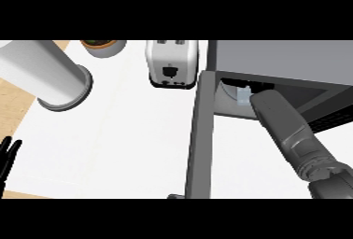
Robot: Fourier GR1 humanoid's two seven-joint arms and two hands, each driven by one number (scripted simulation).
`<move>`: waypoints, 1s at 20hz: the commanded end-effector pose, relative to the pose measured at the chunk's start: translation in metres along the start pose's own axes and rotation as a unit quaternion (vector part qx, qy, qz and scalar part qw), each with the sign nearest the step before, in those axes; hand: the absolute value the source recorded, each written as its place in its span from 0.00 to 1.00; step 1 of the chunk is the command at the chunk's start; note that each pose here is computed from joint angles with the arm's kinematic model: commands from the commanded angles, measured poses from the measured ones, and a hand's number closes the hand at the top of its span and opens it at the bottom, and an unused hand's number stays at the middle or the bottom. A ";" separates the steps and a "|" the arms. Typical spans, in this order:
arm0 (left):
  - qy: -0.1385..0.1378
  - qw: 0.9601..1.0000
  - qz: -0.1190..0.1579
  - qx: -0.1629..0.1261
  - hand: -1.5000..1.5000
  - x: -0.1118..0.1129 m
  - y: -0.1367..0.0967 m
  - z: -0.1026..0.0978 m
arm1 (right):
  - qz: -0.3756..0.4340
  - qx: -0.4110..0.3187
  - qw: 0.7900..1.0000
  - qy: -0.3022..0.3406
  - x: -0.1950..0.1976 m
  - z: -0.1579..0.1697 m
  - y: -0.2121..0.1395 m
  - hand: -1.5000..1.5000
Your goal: Pick up the milk, place it into the microwave and close the microwave
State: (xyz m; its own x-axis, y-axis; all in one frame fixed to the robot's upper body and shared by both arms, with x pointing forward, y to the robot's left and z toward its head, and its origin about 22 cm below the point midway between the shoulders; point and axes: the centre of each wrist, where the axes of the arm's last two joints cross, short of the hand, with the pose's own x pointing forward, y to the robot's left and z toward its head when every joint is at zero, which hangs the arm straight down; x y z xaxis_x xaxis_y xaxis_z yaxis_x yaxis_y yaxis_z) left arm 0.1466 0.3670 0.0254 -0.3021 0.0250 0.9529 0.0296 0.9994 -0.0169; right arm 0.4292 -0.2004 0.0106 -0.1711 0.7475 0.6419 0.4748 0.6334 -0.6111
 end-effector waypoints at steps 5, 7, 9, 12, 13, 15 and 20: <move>0.002 1.000 -0.001 0.009 0.00 -0.004 0.003 0.012 | -0.019 0.021 1.000 0.001 -0.006 0.009 0.003 0.00; -0.008 1.000 -0.011 0.008 0.00 0.003 -0.001 0.004 | -0.017 0.017 1.000 0.004 -0.005 0.028 0.017 0.00; -0.010 1.000 -0.008 0.001 0.00 0.002 -0.003 0.009 | -0.030 0.014 0.999 0.010 -0.013 0.013 0.001 0.00; -0.003 1.000 -0.014 0.022 0.00 0.004 -0.003 0.008 | -0.037 0.027 0.999 0.004 -0.018 0.018 0.001 0.00; -0.002 1.000 -0.010 0.017 0.00 0.004 -0.007 0.017 | -0.053 0.038 0.998 0.010 -0.029 0.017 -0.009 0.00; -0.008 1.000 -0.001 0.017 0.00 -0.006 0.001 0.013 | -0.078 0.037 0.996 0.009 -0.024 0.025 0.001 0.00; 0.002 1.000 -0.005 0.015 0.00 0.007 -0.010 0.034 | -0.150 0.074 0.986 0.006 -0.010 0.035 0.017 0.00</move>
State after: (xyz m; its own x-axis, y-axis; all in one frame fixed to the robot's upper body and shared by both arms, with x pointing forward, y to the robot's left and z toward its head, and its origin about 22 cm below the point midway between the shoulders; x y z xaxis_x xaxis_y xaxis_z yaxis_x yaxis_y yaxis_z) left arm 0.1230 0.3611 0.0221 -0.3061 0.0099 0.9519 -0.0028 0.9999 -0.0114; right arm 0.4136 -0.2040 -0.0149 -0.2495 0.5964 0.7629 0.3500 0.7901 -0.5032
